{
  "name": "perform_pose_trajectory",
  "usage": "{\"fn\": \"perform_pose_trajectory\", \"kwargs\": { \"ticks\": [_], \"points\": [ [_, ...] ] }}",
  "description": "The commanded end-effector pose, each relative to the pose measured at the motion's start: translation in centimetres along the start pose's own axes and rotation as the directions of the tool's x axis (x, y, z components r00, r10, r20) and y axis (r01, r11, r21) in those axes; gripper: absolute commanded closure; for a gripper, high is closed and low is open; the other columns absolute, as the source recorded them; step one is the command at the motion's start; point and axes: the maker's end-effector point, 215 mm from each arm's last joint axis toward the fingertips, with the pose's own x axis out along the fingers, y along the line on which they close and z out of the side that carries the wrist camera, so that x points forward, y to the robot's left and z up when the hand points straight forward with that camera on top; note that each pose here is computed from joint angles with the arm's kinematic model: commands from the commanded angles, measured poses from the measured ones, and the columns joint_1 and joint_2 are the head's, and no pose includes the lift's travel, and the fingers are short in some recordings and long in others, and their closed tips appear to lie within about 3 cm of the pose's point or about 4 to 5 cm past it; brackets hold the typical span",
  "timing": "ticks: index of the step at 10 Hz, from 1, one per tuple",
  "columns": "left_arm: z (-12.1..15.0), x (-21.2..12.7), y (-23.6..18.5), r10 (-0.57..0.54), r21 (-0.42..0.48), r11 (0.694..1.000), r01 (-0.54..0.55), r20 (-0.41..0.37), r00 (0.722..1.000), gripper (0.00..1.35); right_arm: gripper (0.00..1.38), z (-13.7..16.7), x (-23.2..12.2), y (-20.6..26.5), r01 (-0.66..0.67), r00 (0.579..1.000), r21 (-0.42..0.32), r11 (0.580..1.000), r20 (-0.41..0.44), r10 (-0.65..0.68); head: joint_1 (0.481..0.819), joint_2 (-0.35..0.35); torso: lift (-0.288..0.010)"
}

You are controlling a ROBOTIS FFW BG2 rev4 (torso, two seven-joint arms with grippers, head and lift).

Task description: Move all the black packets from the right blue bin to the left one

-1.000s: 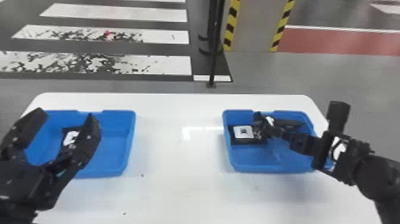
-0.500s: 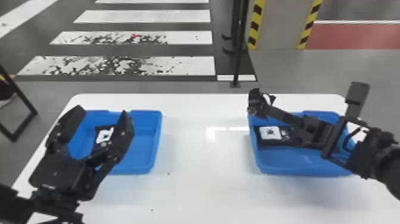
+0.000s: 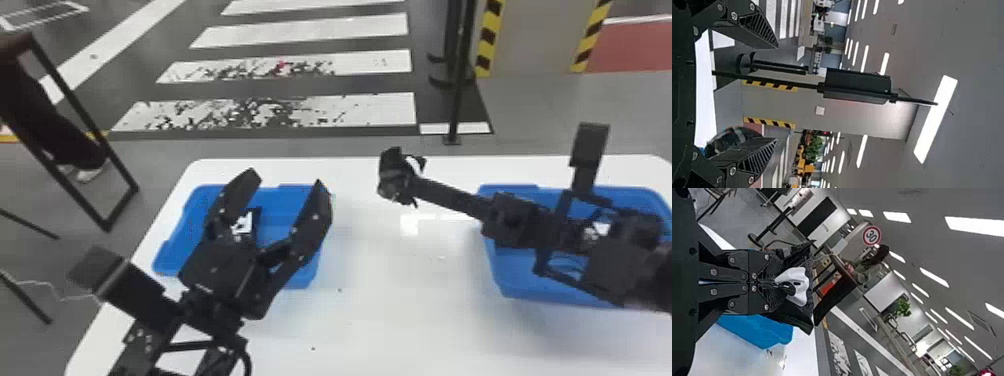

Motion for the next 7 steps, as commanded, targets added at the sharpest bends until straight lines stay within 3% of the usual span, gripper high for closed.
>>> {"fn": "perform_pose_trajectory", "kwargs": {
  "ticks": [1, 4, 7],
  "points": [
    [-0.7, 0.6, -1.6, -0.038, -0.032, 0.999, 0.037, -0.02, 0.999, 0.21, 1.17, -0.9, 1.6, 1.8, -0.052, 0.998, 0.015, 0.999, -0.019, 0.052, 0.695, 0.184, -0.14],
    [-2.5, 0.9, -2.2, -0.063, -0.051, 0.997, 0.059, -0.076, 0.995, 0.26, 1.17, -2.8, 3.6, 4.9, -0.129, 0.99, 0.04, 0.991, -0.056, 0.131, 0.695, 0.203, -0.14],
    [-2.5, 0.9, -2.2, -0.062, -0.054, 0.997, 0.058, -0.075, 0.995, 0.27, 1.17, -4.6, 4.6, 7.4, -0.188, 0.977, 0.077, 0.979, -0.084, 0.194, 0.695, 0.24, -0.14]
  ]
}}
